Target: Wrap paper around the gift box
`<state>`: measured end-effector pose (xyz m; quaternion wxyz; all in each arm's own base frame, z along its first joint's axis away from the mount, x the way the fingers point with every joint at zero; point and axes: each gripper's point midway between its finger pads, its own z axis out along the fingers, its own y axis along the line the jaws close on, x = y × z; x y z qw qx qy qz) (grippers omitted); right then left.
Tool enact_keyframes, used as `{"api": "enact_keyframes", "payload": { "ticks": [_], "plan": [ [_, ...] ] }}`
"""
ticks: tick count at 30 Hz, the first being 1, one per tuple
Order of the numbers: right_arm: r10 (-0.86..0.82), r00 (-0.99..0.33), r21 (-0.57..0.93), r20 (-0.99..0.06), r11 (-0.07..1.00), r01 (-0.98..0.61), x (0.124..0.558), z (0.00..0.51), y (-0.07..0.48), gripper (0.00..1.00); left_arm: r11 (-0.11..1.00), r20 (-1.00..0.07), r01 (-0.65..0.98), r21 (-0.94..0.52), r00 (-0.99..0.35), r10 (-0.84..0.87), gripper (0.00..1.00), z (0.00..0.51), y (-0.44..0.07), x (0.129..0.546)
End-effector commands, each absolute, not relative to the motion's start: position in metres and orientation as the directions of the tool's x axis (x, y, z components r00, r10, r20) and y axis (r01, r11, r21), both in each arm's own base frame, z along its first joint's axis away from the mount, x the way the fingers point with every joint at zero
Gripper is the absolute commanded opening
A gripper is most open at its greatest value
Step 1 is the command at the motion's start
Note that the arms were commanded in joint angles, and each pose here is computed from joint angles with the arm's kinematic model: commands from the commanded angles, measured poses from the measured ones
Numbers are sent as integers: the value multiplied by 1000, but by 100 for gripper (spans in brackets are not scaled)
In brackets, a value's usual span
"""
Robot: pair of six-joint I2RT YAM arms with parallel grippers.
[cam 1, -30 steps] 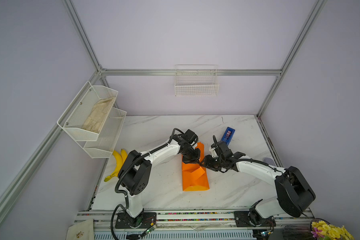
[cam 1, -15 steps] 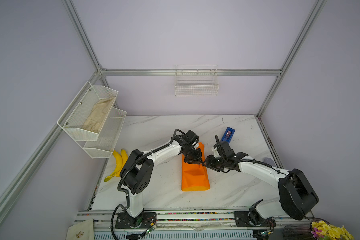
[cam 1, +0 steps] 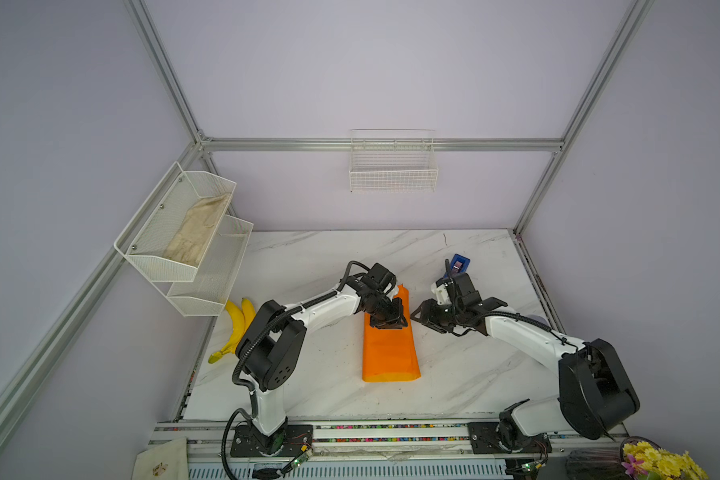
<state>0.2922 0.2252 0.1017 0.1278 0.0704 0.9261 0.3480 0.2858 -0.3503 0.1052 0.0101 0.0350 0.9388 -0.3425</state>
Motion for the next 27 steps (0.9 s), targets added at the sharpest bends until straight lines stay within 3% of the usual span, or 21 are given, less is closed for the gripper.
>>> {"api": "enact_keyframes", "payload": {
  "ticks": [1, 6, 13, 20, 27],
  "plan": [
    [174, -967, 733, -188, 680, -20, 294, 109, 244, 52, 799, 5, 45, -600, -998, 60, 15, 81, -341, 271],
    [144, -982, 764, -119, 645, 2, 285, 89, 252, 50, 801, 6, 43, -598, -998, 57, 12, 81, -340, 270],
    [181, -980, 724, -82, 686, 66, 270, 68, 237, 33, 789, -58, 92, -607, -996, 71, 14, 110, -336, 278],
    [218, -974, 716, -63, 689, 108, 258, 63, 233, 29, 797, -142, 109, -593, -989, 30, 15, 157, -305, 293],
    [252, -966, 718, -49, 682, 141, 249, 66, 246, 29, 829, -62, 72, -554, -997, 45, 13, 128, -285, 273]
  ]
}}
